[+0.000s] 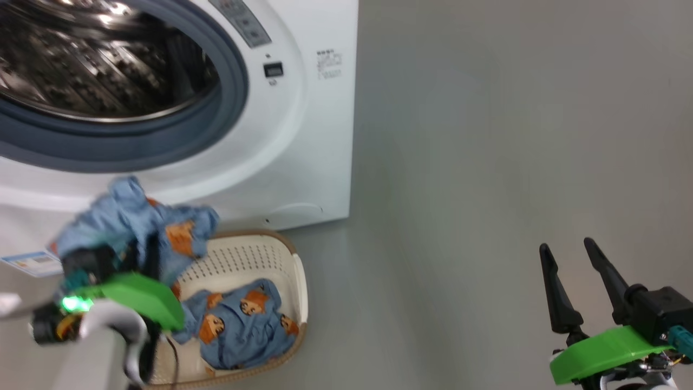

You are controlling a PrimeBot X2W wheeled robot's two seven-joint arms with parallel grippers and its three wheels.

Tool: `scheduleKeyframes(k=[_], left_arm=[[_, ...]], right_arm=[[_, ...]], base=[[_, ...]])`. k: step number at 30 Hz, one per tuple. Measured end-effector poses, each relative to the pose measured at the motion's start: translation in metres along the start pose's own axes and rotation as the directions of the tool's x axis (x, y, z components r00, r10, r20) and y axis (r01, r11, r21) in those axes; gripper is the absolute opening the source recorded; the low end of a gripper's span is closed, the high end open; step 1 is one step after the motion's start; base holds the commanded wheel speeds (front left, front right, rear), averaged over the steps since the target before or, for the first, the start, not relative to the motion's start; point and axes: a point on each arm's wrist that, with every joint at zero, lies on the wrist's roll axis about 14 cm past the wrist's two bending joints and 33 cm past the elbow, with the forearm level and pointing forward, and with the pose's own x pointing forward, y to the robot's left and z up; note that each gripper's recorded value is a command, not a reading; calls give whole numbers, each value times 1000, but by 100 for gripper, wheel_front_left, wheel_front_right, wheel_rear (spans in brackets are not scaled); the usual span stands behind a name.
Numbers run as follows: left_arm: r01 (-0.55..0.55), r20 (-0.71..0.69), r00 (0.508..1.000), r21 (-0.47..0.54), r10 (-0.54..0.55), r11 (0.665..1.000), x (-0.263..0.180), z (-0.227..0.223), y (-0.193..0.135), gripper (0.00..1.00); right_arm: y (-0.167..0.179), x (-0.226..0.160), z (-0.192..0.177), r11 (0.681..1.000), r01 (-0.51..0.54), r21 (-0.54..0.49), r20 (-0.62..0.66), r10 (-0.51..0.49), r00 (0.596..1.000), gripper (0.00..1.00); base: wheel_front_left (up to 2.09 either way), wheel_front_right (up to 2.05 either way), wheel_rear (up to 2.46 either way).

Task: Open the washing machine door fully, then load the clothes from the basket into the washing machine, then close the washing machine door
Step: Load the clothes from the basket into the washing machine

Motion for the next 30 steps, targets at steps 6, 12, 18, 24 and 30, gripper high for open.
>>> scheduleKeyframes(k=[6, 12, 18, 24, 30], left_arm=[[-16, -18, 1000, 11, 17, 1000, 63, 30, 13, 0], [-24, -49, 999, 22, 25, 999, 113, 49, 25, 0], [-12, -110, 994, 39, 16, 999, 163, 50, 26, 0], [0, -95, 995, 58, 5, 998, 214, 60, 22, 0], [-10, 24, 1000, 79, 8, 997, 251, 84, 28, 0]], right_arm=[[-9, 20, -13, 999, 28, 24, -17, -28, 999, 100], [-13, 36, -33, 998, 42, 50, -47, -40, 998, 100], [-21, 46, -59, 996, 70, 50, -97, -65, 993, 100], [-28, 51, -89, 993, 97, 63, -159, -86, 983, 100], [-33, 58, -112, 991, 117, 71, -201, -101, 974, 100]], base=[[0, 0, 0], [0, 0, 0], [0, 0, 0], [0, 0, 0], [0, 0, 0]])
